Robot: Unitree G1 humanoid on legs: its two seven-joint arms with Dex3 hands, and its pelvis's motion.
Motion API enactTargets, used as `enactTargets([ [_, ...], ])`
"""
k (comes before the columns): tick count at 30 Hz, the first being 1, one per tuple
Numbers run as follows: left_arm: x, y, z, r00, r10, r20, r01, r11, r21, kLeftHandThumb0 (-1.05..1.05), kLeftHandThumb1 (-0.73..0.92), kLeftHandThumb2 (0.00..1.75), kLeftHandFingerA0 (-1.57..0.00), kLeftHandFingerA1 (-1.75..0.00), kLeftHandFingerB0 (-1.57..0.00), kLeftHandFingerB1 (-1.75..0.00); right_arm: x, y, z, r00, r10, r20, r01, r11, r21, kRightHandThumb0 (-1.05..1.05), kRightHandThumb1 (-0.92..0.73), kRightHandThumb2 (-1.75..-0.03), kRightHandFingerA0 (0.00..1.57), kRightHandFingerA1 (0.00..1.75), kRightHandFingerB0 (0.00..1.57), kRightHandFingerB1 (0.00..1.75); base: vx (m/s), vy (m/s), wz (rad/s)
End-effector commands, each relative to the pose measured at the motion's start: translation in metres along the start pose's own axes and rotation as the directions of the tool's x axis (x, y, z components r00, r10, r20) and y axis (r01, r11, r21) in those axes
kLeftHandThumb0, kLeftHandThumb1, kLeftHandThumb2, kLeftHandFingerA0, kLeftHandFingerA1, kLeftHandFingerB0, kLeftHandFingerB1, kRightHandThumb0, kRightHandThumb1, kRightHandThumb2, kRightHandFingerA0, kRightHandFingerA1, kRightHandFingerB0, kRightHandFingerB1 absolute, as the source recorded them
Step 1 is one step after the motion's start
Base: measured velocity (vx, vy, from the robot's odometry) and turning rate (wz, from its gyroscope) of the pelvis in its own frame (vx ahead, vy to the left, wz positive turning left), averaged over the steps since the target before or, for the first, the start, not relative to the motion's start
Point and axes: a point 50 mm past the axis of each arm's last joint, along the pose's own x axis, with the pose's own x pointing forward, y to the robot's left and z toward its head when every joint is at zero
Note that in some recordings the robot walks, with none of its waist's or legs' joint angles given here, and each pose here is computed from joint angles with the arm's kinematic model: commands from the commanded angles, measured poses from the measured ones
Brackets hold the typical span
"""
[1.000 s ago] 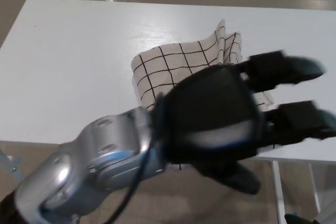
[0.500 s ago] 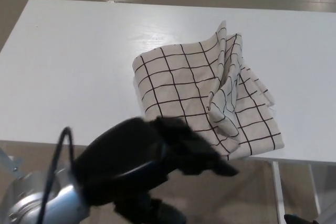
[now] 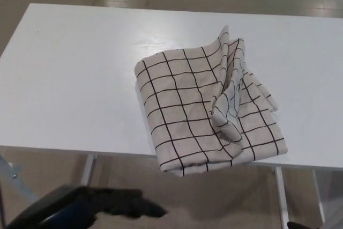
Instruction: Use the left hand to fold a white towel with checkered patterns in half.
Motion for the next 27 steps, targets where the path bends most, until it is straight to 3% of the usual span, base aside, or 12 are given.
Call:
enactTargets([
  [1,-0.064,-0.047,-0.097,0.937,-0.038,-0.347,-0.172,0.815,-0.553,-0.68,0.49,0.81,-0.28,-0.59,-0.16,-0.45,-0.022,-0.003,-0.027,0.986,-0.042,-0.163,0.056,0.995,0.083,-0.39,-0.85,-0.65,0.40,0.52,0.43,0.55,0.00,0.000,0.00],
  [7,-0.050,-0.065,-0.130,0.853,0.058,-0.518,-0.310,0.855,-0.415,-0.66,0.46,0.78,-0.15,-0.58,-0.12,-0.45,-0.024,-0.005,-0.027,0.986,-0.040,-0.165,0.055,0.995,0.086,-0.39,-0.85,-0.65,0.39,0.52,0.43,0.56,0.00,0.000,0.00],
  [8,-0.049,-0.068,-0.133,0.836,0.082,-0.543,-0.342,0.851,-0.399,-0.63,0.56,0.57,-0.13,-0.56,-0.18,-0.38,-0.024,-0.005,-0.027,0.986,-0.042,-0.164,0.057,0.994,0.088,-0.38,-0.85,-0.65,0.39,0.51,0.43,0.55,0.00,0.000,0.00],
  [10,-0.046,-0.072,-0.139,0.809,0.117,-0.576,-0.387,0.844,-0.372,-0.63,0.56,0.57,-0.13,-0.56,-0.18,-0.38,-0.025,-0.005,-0.027,0.986,-0.045,-0.162,0.060,0.994,0.092,-0.38,-0.85,-0.65,0.39,0.51,0.43,0.55,0.00,0.000,0.00],
  [11,-0.044,-0.080,-0.147,0.737,0.190,-0.648,-0.513,0.782,-0.354,-0.62,0.43,0.74,-0.06,-0.55,-0.15,-0.48,-0.023,-0.004,-0.024,0.987,-0.050,-0.154,0.065,0.994,0.093,-0.39,-0.84,-0.65,0.39,0.60,0.42,0.56,0.00,0.000,0.00],
  [13,-0.038,-0.099,-0.160,0.537,0.292,-0.791,-0.735,0.623,-0.268,-0.61,0.42,0.73,-0.05,-0.55,-0.13,-0.47,-0.018,-0.004,-0.020,0.989,-0.061,-0.135,0.075,0.992,0.098,-0.40,-0.84,-0.65,0.39,0.56,0.42,0.55,0.00,0.000,0.00],
  [16,-0.036,-0.101,-0.162,0.504,0.307,-0.807,-0.761,0.599,-0.248,-0.61,0.42,0.73,-0.05,-0.55,-0.13,-0.47,-0.017,-0.004,-0.019,0.989,-0.062,-0.132,0.075,0.992,0.099,-0.40,-0.84,-0.65,0.39,0.56,0.42,0.55,0.00,0.000,0.00],
  [17,-0.035,-0.099,-0.165,0.466,0.331,-0.820,-0.779,0.593,-0.204,-0.54,0.52,0.55,-0.03,-0.49,-0.11,-0.37,-0.012,-0.005,-0.016,0.991,-0.064,-0.122,0.077,0.991,0.106,-0.39,-0.84,-0.65,0.39,0.51,0.42,0.54,0.00,0.000,0.00],
  [18,-0.031,-0.094,-0.167,0.415,0.374,-0.830,-0.803,0.580,-0.140,-0.53,0.52,0.56,-0.02,-0.48,-0.10,-0.36,-0.004,-0.005,-0.011,0.993,-0.068,-0.098,0.079,0.990,0.113,-0.39,-0.84,-0.65,0.39,0.53,0.42,0.54,0.00,0.000,0.00],
  [24,-0.026,-0.090,-0.170,0.400,0.400,-0.825,-0.815,0.567,-0.120,-0.51,0.51,0.56,-0.01,-0.44,-0.08,-0.34,0.001,-0.004,-0.006,0.995,-0.083,-0.056,0.088,0.992,0.089,-0.39,-0.82,-0.64,0.40,0.53,0.43,0.54,0.00,0.000,0.00],
  [25,-0.024,-0.088,-0.171,0.401,0.404,-0.822,-0.815,0.567,-0.119,-0.57,0.44,0.68,-0.03,-0.41,-0.06,-0.36,0.002,-0.005,-0.004,0.996,-0.081,-0.044,0.084,0.994,0.075,-0.38,-0.82,-0.64,0.40,0.53,0.43,0.54,0.00,0.000,0.00],
  [27,-0.024,-0.089,-0.172,0.403,0.399,-0.824,-0.816,0.564,-0.126,-0.56,0.44,0.68,-0.03,-0.40,-0.06,-0.36,0.002,-0.006,-0.005,0.996,-0.084,-0.042,0.086,0.994,0.062,-0.38,-0.81,-0.64,0.40,0.52,0.43,0.54,0.00,0.000,0.00],
])
